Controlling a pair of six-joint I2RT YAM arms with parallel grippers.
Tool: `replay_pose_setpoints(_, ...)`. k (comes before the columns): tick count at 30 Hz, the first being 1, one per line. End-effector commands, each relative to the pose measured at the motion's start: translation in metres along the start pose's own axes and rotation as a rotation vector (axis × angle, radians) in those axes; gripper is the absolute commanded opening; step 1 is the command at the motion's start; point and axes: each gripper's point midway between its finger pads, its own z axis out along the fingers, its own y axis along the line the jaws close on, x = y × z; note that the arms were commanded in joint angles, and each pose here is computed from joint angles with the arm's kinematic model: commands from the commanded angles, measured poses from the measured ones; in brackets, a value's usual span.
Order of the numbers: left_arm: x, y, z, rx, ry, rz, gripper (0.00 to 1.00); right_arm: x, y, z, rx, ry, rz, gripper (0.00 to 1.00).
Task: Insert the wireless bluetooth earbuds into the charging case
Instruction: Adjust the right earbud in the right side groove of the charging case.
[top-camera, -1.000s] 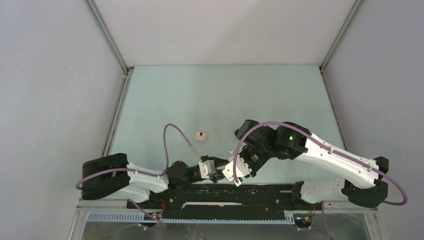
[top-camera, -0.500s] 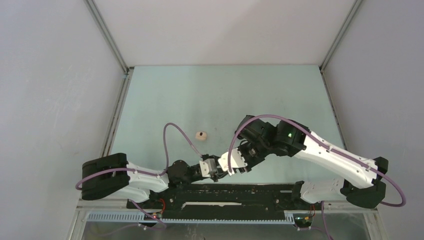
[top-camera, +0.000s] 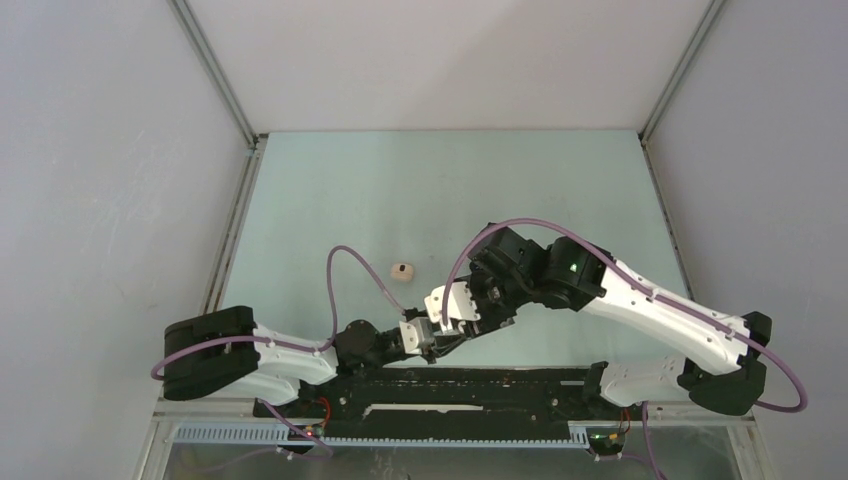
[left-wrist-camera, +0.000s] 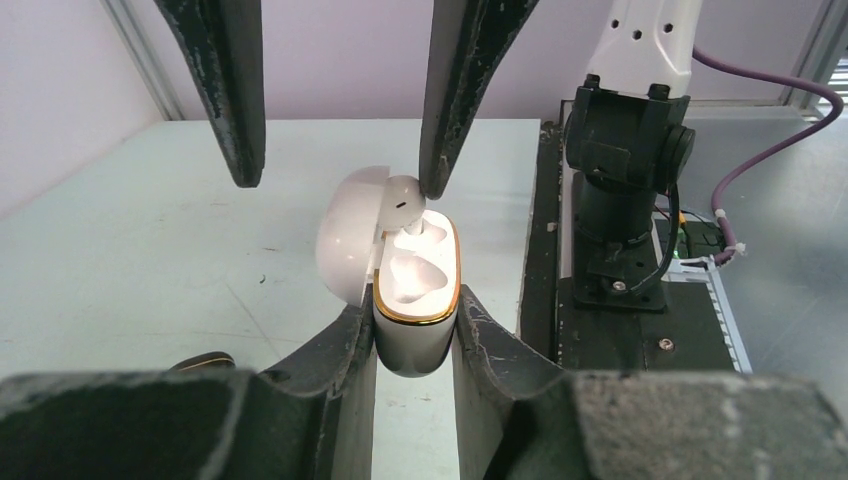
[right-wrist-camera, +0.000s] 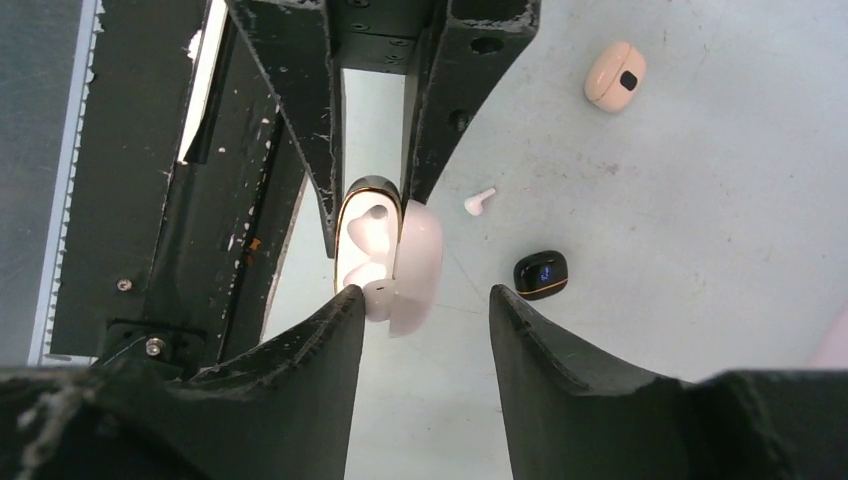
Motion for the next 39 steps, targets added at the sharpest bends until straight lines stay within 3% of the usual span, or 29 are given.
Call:
replay_pose_setpoints(1,-0.031,0.0,0.008,0.006,-0.102,0.002,0.0,-0.011,-0.025,-0.004,0.096,-0.032,0.025,0.52)
replay_pose_setpoints(11,-0.029,0.003,0.007,-0.014,-0.097,0.002,0.0,-0.007,0.005,-0.007,-0.043,-0.039,0.002,0.59)
replay_pose_setpoints(19,-0.027,0.008,0.006,-0.046,-0.091,-0.008,0.0,-0.008,-0.011,-0.036,0.029,-0.09,0.094,0.57)
replay_pose_setpoints(26,-0.03,0.014,0.005,-0.077,-0.11,-0.025,0.0,0.0,0.022,-0.038,-0.103,-0.121,0.163,0.36)
replay_pose_setpoints(30,-0.032,0.013,0.006,-0.075,-0.121,-0.039,0.0,0.003,0.028,-0.028,-0.141,-0.116,0.176,0.31)
replay_pose_setpoints(39,-0.033,0.013,0.007,-0.073,-0.124,-0.042,0.0,-0.002,0.02,-0.019,-0.129,-0.113,0.166,0.42)
